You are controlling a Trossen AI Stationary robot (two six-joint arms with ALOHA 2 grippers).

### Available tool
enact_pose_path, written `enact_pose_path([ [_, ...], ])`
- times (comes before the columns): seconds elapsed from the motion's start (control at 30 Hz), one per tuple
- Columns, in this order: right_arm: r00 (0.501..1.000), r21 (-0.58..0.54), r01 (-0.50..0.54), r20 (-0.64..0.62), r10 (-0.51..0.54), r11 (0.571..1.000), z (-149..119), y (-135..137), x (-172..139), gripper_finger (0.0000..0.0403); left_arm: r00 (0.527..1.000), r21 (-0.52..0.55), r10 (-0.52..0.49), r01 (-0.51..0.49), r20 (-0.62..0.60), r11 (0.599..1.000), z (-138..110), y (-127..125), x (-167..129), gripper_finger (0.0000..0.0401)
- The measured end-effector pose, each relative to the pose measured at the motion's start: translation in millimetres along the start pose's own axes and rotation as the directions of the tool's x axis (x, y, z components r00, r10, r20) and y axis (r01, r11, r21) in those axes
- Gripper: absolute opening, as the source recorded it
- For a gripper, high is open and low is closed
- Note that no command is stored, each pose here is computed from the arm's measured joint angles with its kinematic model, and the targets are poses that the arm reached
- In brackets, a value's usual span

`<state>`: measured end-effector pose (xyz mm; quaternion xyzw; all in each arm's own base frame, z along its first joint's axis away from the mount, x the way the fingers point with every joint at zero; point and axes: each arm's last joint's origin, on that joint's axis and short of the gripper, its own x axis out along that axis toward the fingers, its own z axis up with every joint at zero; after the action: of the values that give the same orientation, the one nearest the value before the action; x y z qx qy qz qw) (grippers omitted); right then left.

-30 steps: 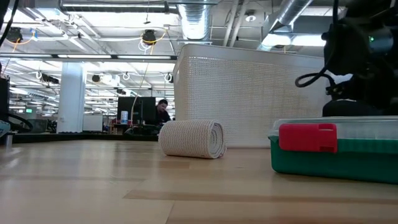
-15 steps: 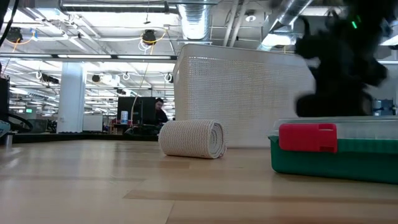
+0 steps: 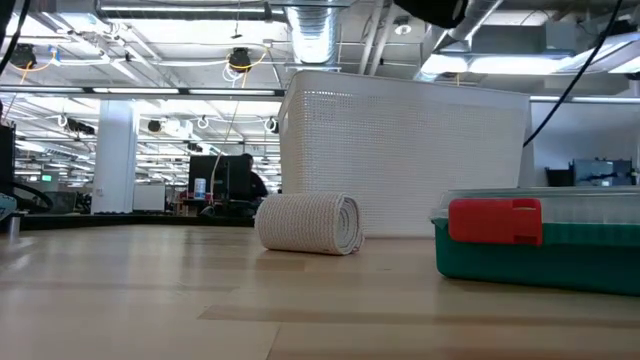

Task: Pick & place medical supplies in basket/bin
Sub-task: Put the black bandage into the white bin, then put the white bandage into the white bin

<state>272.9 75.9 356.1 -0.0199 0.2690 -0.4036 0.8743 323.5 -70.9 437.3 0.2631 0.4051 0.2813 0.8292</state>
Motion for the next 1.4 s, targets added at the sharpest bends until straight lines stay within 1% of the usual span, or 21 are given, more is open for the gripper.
enact_pose_path([
  [0.07,0.996,-0.021,0.09,-0.023,-0.091,0.996,7.8,-16.1,10.6,0.0109,1.0,0.001,-0.003,0.003,0.003,1.0,0.0,-1.0,-1.2,0.0182],
  [0.17,0.972,-0.052,0.205,-0.106,-0.209,0.977,11.0,-40.1,35.0,0.0111,1.0,0.006,-0.006,0.006,0.006,1.0,-0.2,-2.5,-3.2,0.0182],
  [0.27,0.931,-0.064,0.297,-0.203,-0.304,0.953,9.7,-63.9,63.3,0.0118,1.0,0.009,-0.01,0.01,0.011,1.0,-0.1,-3.9,-4.8,0.0182],
  [0.37,0.882,-0.048,0.355,-0.312,-0.352,0.934,4.7,-87.0,92.5,0.013,1.0,0.01,-0.011,0.011,0.012,1.0,-0.2,-4.5,-5.6,0.0182],
  [0.43,0.857,-0.009,0.371,-0.38,-0.347,0.928,-0.8,-100.6,111.5,0.0139,1.0,0.009,-0.011,0.011,0.012,1.0,-0.2,-4.5,-5.6,0.0182],
  [0.5,0.834,0.025,0.355,-0.461,-0.305,0.934,-9.3,-112.6,129.0,0.015,1.0,0.01,-0.011,0.011,0.012,1.0,-0.2,-4.5,-5.6,0.0182],
  [0.63,0.82,0.114,0.239,-0.555,-0.138,0.964,-26.8,-124.5,157.4,0.0174,1.0,0.009,-0.011,0.011,0.011,1.0,-0.2,-4.3,-5.4,0.0182],
  [0.73,0.823,0.156,0.177,-0.565,-0.059,0.972,-35.2,-128.4,169.8,0.0191,1.0,0.009,-0.011,0.011,0.012,1.0,-0.2,-4.4,-5.5,0.0182],
  [0.83,0.818,0.151,0.178,-0.573,-0.061,0.973,-39.5,-131.1,173.4,0.0205,1.0,0.009,-0.011,0.011,0.011,1.0,-0.2,-4.4,-5.5,0.0182],
  [0.97,0.819,0.137,0.161,-0.572,-0.055,0.978,-39.6,-128.1,172.0,0.0215,1.0,0.009,-0.011,0.011,0.011,1.0,-0.2,-4.4,-5.5,0.0182],
  [1.07,0.818,0.107,0.103,-0.575,-0.023,0.989,-34.4,-124.3,166.1,0.0216,1.0,0.009,-0.011,0.011,0.011,1.0,-0.2,-4.4,-5.5,0.0182],
  [1.23,0.837,0.084,0.037,-0.547,0.015,0.996,-4.6,-117.9,141.7,0.021,1.0,0.01,-0.01,0.01,0.011,1.0,-0.2,-4.4,-5.5,0.0182],
  [1.33,0.864,0.082,-0.01,-0.501,0.05,0.997,21.9,-115.0,116.8,0.0203,1.0,0.012,-0.01,0.01,0.011,1.0,-0.3,-4.4,-5.5,0.0182],
  [1.4,0.885,0.099,-0.058,-0.456,0.097,0.993,37.7,-109.3,98.6,0.0198,1.0,0.017,-0.01,0.01,0.007,1.0,-0.8,-4.3,-5.4,0.0182],
])
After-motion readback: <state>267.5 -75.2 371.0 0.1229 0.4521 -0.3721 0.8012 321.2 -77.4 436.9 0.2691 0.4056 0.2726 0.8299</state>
